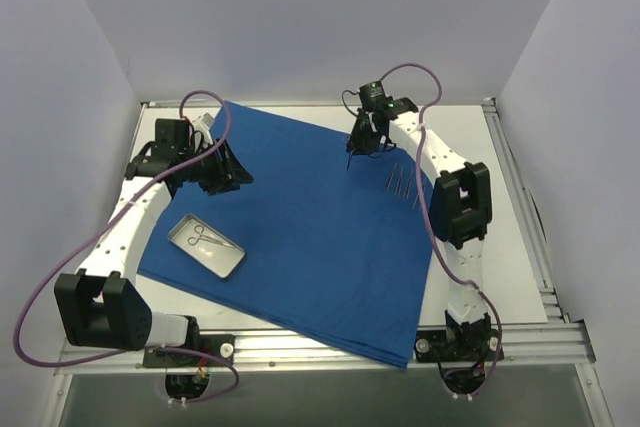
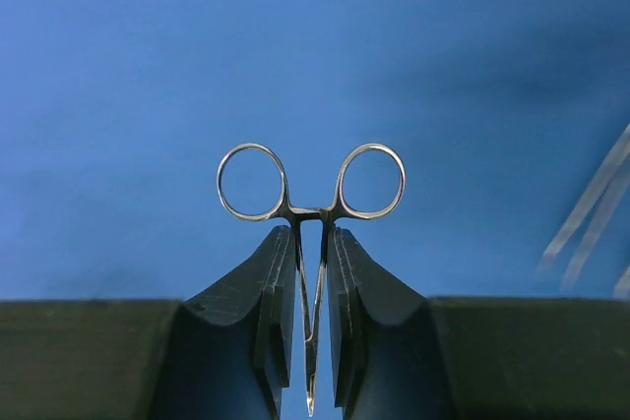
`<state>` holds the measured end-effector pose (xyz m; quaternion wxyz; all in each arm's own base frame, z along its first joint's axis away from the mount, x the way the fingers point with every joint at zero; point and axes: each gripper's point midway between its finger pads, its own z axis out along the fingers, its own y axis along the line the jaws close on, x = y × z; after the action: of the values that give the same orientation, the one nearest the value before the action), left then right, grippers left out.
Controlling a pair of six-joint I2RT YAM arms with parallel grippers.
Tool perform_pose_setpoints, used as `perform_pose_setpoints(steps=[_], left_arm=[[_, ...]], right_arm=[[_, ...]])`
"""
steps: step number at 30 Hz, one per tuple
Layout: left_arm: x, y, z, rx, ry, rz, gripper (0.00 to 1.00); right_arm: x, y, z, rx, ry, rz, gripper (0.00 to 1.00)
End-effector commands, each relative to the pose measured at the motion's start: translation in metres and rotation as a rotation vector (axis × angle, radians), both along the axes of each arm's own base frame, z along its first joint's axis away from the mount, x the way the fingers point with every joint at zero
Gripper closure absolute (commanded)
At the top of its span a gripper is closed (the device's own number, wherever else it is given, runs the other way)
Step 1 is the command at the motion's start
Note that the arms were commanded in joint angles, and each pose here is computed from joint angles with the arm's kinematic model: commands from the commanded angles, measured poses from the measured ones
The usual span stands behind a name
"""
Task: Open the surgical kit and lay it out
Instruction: Place the medical item in the surgical kit.
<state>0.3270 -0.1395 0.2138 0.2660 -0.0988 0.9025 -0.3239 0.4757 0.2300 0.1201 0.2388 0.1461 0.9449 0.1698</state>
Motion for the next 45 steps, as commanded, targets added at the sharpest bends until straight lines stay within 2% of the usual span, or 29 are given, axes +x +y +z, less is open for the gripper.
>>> perform_pose_setpoints(steps=[1, 7, 18, 32, 39, 45], left_arm=[[-0.009, 0.021, -0.014, 0.1, 0.06, 0.022, 0.45], [-0.008, 0.025, -0.025, 0.118, 0.095, 0.023, 0.46], [-0.002, 0.032, -0.037, 0.096, 0.13, 0.027, 0.47], [0.004, 0.034, -0.04, 0.064, 0.144, 0.03, 0.47], [0.005, 0.036, -0.042, 0.049, 0.151, 0.038, 0.43], [0.002, 0.039, -0.047, 0.045, 0.171, 0.056, 0.41]], right_arm=[[0.004, -0.048, -0.017, -0.2, 0.03, -0.166, 1.0], [0.007, -0.077, -0.053, -0.299, 0.05, -0.244, 1.0], [0.017, -0.096, -0.08, -0.418, 0.082, -0.221, 1.0], [0.02, -0.096, -0.098, -0.446, 0.109, -0.176, 1.0], [0.015, -0.095, -0.103, -0.448, 0.133, -0.162, 0.86], [0.009, -0.094, -0.107, -0.444, 0.155, -0.153, 0.79]])
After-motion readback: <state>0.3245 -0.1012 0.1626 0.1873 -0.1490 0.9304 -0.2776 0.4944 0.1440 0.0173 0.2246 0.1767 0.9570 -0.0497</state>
